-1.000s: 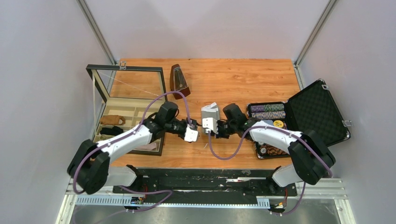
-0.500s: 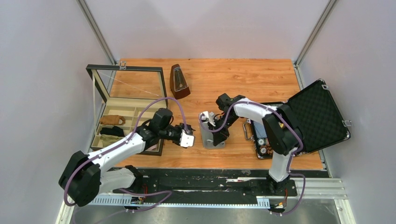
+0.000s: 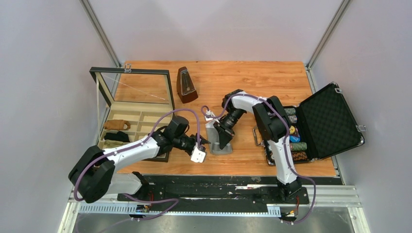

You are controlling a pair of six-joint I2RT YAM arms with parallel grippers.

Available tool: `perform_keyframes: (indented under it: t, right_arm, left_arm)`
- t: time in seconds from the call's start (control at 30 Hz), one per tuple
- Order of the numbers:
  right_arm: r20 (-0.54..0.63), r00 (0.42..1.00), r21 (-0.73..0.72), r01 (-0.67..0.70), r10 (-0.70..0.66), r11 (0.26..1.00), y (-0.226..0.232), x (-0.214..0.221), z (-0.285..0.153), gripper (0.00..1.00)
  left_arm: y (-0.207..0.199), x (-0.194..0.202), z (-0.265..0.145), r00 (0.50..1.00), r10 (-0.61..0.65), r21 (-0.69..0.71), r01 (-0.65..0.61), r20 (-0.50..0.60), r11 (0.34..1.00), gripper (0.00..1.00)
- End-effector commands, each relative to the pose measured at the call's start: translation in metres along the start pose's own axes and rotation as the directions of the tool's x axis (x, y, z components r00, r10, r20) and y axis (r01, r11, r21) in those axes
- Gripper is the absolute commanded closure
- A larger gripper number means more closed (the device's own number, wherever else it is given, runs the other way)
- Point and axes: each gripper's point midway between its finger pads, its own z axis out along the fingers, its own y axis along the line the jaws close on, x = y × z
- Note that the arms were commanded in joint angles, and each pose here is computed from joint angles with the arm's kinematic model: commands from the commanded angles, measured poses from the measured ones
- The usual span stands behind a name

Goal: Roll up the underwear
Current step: Roll the underwear to the center of the board.

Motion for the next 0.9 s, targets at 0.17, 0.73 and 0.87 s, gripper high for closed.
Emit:
perform_keyframes:
  t: [0.17, 0.73, 0.87]
  right_arm:
    - [0.019, 0.985, -0.119, -0.170, 0.174, 0.978, -0.020, -0.018, 0.012, 1.00]
    - [-0.052, 0.897, -0.163, -0.442, 0.440, 0.882, -0.053, -0.002, 0.037, 1.00]
    - [-0.049, 0.893, -0.165, -0.449, 0.447, 0.878, -0.053, -0.002, 0.037, 0.99]
  left_arm:
    - [0.001, -0.001, 0.030, 0.925, 0.371, 0.063, -0.376, 0.082, 0.925, 0.43]
    - [-0.014, 0.060, 0.046, 0.872, 0.469, 0.142, -0.451, -0.142, 0.881, 0.47]
    - [-0.021, 0.066, 0.050, 0.881, 0.452, 0.200, -0.422, -0.141, 0.884, 0.63]
